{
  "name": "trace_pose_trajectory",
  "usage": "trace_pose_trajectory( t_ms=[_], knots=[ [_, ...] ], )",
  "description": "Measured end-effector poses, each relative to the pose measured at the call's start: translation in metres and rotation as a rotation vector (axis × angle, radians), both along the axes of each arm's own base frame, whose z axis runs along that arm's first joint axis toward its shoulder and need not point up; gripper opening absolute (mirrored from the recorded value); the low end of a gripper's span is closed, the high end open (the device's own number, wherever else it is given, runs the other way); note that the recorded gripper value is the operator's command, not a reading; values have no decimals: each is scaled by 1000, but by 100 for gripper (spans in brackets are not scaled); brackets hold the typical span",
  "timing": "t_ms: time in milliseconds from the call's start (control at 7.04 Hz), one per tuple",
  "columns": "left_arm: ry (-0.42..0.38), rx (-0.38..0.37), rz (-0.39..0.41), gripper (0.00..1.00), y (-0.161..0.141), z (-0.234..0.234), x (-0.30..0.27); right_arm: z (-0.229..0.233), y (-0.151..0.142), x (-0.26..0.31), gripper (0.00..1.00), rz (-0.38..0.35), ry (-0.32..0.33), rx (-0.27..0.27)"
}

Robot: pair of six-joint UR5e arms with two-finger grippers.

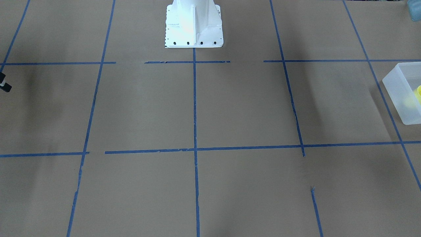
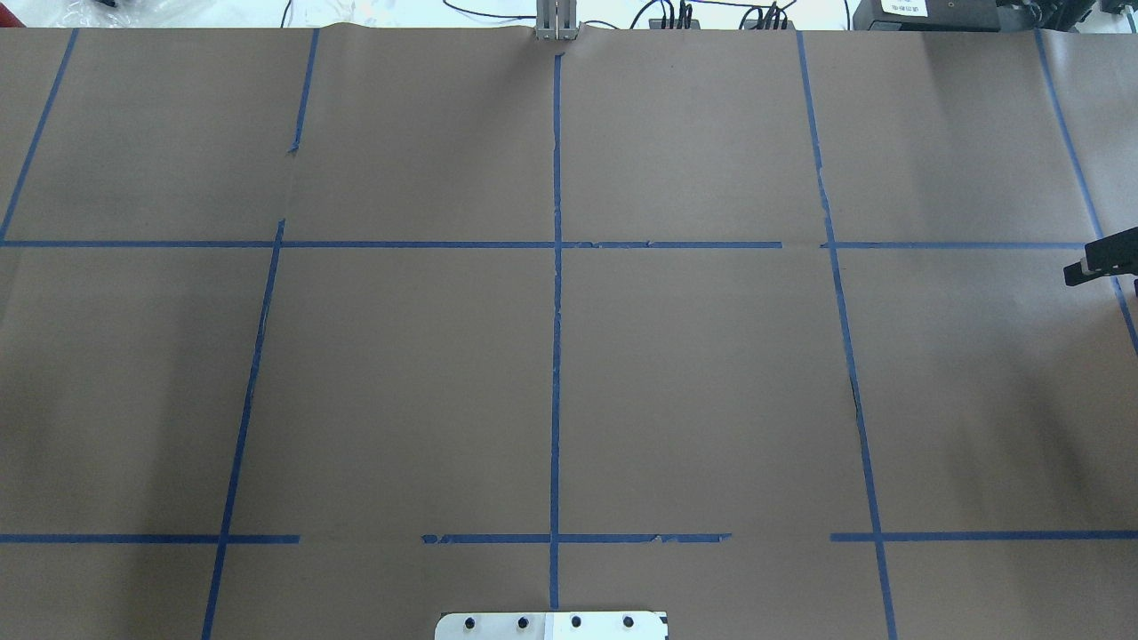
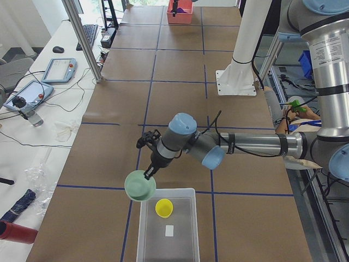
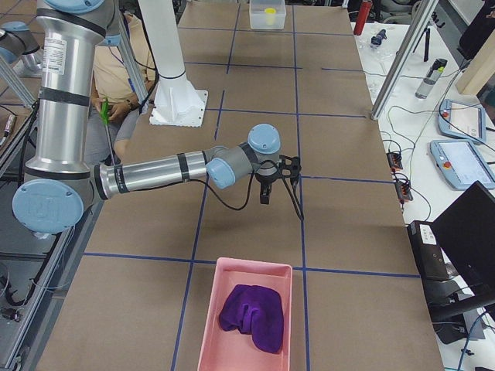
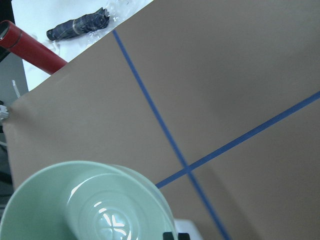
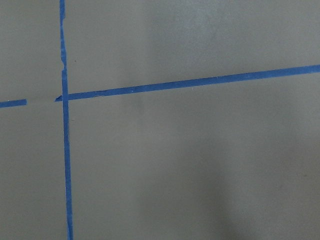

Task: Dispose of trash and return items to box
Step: 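Lower green bowl with left gripper into the clear box beside cup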

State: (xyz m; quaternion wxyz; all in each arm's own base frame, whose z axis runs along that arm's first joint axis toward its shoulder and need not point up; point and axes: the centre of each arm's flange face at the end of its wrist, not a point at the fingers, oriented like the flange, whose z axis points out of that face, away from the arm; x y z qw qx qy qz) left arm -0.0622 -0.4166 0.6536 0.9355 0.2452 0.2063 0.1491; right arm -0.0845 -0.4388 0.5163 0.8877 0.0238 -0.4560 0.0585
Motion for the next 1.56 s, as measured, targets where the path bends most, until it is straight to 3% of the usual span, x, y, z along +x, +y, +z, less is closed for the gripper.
trace_pose_trajectory(
  t_ms=[426, 710, 852, 994, 1136, 1278, 1420, 1562],
  knots=[
    [58, -188, 20, 0, 25, 109, -16, -3, -1, -6, 100, -12, -1, 7],
    [48, -220, 66, 1, 8, 146, -16, -6, -1, -7, 100, -13, -3, 13],
    [47, -226, 72, 7, 1, 152, -16, -6, -1, -7, 100, -14, -3, 14],
    [50, -230, 71, 27, -4, 154, -16, -6, -1, -7, 100, -14, -3, 14],
    [63, -236, 73, 32, -5, 156, -15, -6, -1, -7, 100, -13, -3, 14],
    [81, -240, 79, 79, -4, 158, -13, -6, -1, -6, 100, -12, -3, 14],
    [99, -242, 86, 100, -3, 158, -11, -6, -1, -6, 100, -11, -4, 15],
    [138, -240, 95, 100, -3, 154, -8, -6, 0, -6, 100, -11, -3, 15]
  ],
)
